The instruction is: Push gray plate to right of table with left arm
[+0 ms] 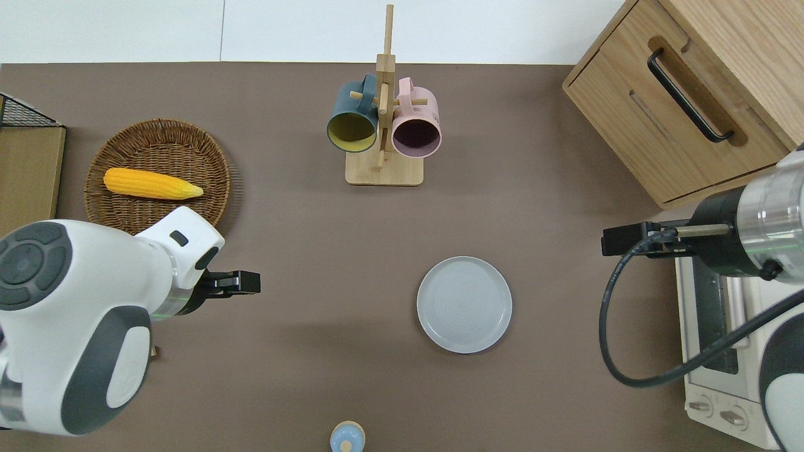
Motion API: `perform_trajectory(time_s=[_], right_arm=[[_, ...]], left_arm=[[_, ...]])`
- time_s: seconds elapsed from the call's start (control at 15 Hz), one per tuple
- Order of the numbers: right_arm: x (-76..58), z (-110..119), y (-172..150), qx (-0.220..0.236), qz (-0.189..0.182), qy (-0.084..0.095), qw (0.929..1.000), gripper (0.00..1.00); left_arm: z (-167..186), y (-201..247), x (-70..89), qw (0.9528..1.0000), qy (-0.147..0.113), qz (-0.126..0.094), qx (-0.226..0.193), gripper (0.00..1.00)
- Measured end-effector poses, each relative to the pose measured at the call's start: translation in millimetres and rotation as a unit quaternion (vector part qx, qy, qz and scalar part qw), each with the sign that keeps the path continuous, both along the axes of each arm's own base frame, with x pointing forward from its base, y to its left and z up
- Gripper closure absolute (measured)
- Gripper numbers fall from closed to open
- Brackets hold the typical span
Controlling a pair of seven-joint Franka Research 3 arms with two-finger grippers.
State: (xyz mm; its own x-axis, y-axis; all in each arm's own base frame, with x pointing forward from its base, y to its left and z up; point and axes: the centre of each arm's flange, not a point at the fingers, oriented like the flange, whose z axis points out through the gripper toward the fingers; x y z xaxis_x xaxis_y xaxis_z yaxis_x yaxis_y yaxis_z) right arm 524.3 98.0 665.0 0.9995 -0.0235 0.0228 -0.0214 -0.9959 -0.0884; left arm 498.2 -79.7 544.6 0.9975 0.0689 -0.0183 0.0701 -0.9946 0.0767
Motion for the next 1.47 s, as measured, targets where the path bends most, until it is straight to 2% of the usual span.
perform_trajectory(time_s=[0.33, 0.53, 0.8, 1.0, 1.47], right_arm=[[0.0, 0, 0, 0.0, 0.0, 0.0, 1.0, 0.0], [0.0, 0, 0, 0.0, 0.0, 0.0, 1.0, 0.0], [0.0, 0, 0, 0.0, 0.0, 0.0, 1.0, 0.0], [0.0, 0, 0, 0.0, 0.0, 0.0, 1.0, 0.0], [0.0, 0, 0, 0.0, 0.0, 0.0, 1.0, 0.0]], left_arm=[[32, 3, -0.5, 1.0, 0.0, -0.002, 0.0, 0.01], [56, 7, -2.0, 0.9997, -0.004, -0.007, 0.023, 0.01], [89, 20, -5.0, 0.9995, -0.008, -0.009, 0.03, 0.01], [98, 33, -5.8, 0.9994, -0.004, -0.017, 0.029, 0.01], [111, 56, -7.2, 0.9997, -0.003, -0.002, 0.026, 0.0]])
